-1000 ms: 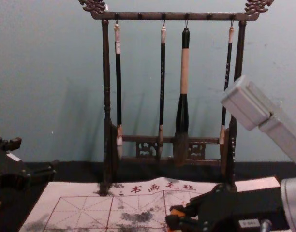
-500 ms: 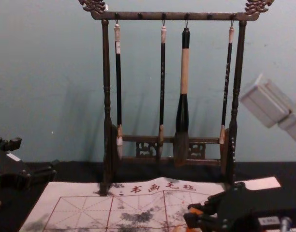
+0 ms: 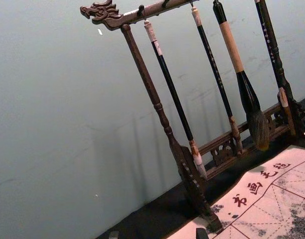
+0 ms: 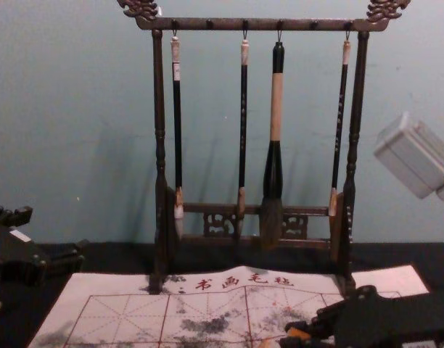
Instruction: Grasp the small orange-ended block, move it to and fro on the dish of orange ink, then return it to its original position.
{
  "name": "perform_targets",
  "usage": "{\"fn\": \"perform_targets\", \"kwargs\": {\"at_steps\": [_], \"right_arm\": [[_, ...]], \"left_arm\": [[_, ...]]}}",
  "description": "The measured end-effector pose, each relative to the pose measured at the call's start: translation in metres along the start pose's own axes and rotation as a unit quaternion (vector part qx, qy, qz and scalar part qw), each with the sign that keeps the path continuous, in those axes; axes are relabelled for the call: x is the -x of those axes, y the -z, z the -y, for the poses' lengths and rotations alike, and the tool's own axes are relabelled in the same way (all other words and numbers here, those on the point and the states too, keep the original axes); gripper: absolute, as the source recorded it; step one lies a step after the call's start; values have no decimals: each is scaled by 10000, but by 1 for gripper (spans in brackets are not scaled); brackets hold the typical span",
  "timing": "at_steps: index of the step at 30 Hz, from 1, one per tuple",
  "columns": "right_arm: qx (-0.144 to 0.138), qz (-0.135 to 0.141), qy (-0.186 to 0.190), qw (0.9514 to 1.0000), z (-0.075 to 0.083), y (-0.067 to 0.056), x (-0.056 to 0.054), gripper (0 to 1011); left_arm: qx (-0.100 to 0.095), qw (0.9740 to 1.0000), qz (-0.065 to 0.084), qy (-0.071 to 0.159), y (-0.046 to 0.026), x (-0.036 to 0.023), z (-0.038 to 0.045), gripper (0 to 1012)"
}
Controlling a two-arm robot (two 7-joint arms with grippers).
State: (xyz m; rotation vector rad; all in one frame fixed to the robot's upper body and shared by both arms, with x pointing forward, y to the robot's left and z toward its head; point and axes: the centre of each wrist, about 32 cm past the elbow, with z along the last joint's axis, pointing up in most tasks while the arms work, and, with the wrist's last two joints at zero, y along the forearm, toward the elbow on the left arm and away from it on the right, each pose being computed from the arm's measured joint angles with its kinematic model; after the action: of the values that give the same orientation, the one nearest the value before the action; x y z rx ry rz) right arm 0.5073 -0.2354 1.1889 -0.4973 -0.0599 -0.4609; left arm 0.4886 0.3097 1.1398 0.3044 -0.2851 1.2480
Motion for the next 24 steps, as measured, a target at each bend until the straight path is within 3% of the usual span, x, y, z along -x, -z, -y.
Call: {"fn": "perform_targets", "kwargs": {"at_steps": [24], "right_arm": [[-7,173,-296,9994,-151,-122,44,99]], "left_arm": [[0,10000,0,0,0,0,0,1001]]}}
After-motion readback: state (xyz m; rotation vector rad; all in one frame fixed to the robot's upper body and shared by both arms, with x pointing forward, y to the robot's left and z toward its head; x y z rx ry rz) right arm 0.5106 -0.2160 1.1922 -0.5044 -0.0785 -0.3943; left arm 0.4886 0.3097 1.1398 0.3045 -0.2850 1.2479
